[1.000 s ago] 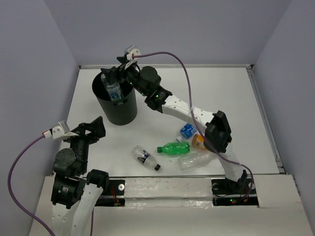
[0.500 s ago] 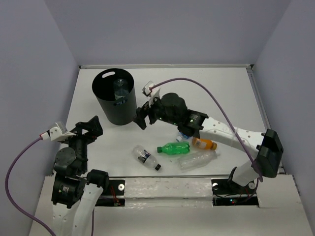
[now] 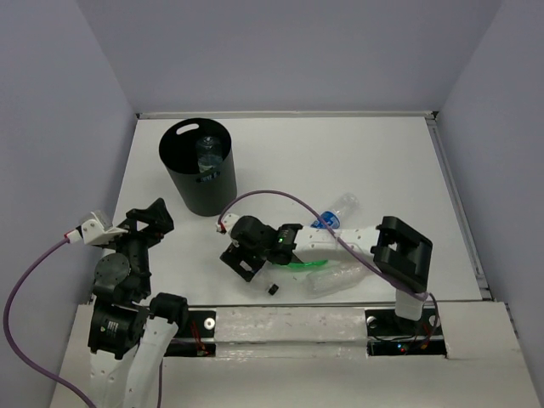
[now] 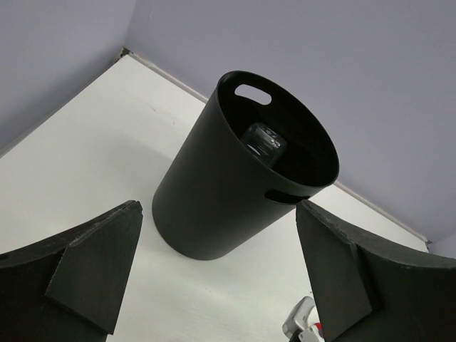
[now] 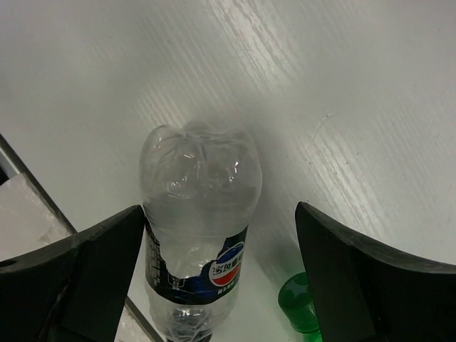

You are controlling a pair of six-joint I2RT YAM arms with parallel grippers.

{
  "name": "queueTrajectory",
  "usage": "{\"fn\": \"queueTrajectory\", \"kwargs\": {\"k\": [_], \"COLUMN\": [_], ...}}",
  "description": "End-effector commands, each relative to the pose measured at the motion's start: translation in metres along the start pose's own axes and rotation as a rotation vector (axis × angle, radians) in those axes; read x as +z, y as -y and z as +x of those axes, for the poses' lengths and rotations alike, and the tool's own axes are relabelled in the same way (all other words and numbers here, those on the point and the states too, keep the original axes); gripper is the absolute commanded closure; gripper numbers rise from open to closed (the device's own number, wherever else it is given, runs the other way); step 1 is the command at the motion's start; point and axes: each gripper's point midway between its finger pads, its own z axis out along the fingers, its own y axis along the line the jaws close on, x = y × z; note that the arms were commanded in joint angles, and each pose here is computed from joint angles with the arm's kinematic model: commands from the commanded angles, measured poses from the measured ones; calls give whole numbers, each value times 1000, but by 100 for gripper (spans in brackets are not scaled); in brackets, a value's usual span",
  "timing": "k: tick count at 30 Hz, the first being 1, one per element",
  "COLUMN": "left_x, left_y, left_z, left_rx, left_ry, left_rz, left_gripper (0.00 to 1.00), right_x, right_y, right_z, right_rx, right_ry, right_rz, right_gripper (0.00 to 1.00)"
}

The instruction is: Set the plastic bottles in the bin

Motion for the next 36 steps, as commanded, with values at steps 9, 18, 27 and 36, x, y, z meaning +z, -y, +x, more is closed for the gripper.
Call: {"fn": "queueTrajectory", "kwargs": {"k": [9, 18, 27, 36], "left_x": [-1, -4, -7, -9], "left_y": [8, 10, 11, 15], "left_z": [-15, -17, -17, -17], "left_rx": [-19, -24, -30, -36], "left_ry": [56, 64, 69, 64], "left_rz": [35, 52, 69, 92], "left_gripper": [1, 1, 1, 1], "right_x": [14, -74, -222, -218], "right_y": [-8, 3, 67, 137], "right_z": [-34, -118, -325, -422], "right_rx": [59, 26, -37, 66], "right_ry": [88, 356, 970, 1275], "right_rz": [37, 93, 247, 242], "right_gripper": [30, 65, 67, 67]}}
